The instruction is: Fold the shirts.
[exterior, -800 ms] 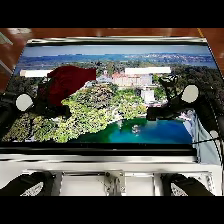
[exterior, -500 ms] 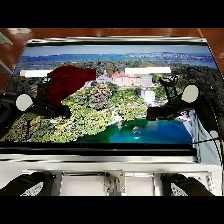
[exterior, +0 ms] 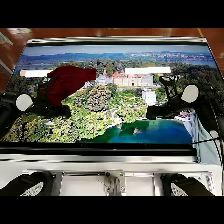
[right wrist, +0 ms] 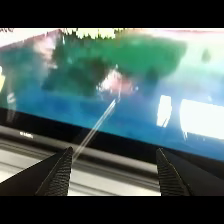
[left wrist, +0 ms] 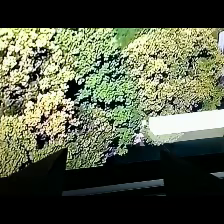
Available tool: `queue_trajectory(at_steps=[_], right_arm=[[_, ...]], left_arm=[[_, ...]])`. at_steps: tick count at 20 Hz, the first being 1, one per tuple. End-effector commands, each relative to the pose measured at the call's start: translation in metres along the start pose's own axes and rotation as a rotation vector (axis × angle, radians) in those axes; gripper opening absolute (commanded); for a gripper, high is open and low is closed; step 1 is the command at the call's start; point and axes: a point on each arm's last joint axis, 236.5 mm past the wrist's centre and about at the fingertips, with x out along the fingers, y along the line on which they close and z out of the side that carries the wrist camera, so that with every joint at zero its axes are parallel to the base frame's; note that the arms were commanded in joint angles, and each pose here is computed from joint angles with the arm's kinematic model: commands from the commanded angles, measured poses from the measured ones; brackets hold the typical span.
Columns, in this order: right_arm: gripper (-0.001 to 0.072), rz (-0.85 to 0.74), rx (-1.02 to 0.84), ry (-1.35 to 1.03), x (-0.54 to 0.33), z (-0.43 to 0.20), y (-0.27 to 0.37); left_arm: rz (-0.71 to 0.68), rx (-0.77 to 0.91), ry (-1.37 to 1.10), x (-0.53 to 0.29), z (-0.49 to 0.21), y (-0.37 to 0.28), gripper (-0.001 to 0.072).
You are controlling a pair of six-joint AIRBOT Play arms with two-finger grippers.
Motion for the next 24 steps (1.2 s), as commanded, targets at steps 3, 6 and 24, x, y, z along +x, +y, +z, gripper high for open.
queue_trajectory(at_steps=[3,6,24], right_arm=[[0.0636,0.049,0.013,-0.043,0.0,0.01,0.012],[0.0636,0.049,0.012,-0.036,0.0,0.009,0.012],[0.0636,-0.015,-0.016,-0.25,-0.007,0.059,-0.003]], left_arm=[[-0.011,-0.01,-0.068,-0.001,0.016,-0.002,0.0667],[-0.019,-0.008,-0.115,-0.002,0.027,-0.004,0.0667],[0.133,-0.266,-0.046,0.128,0.193,0.155,0.072]])
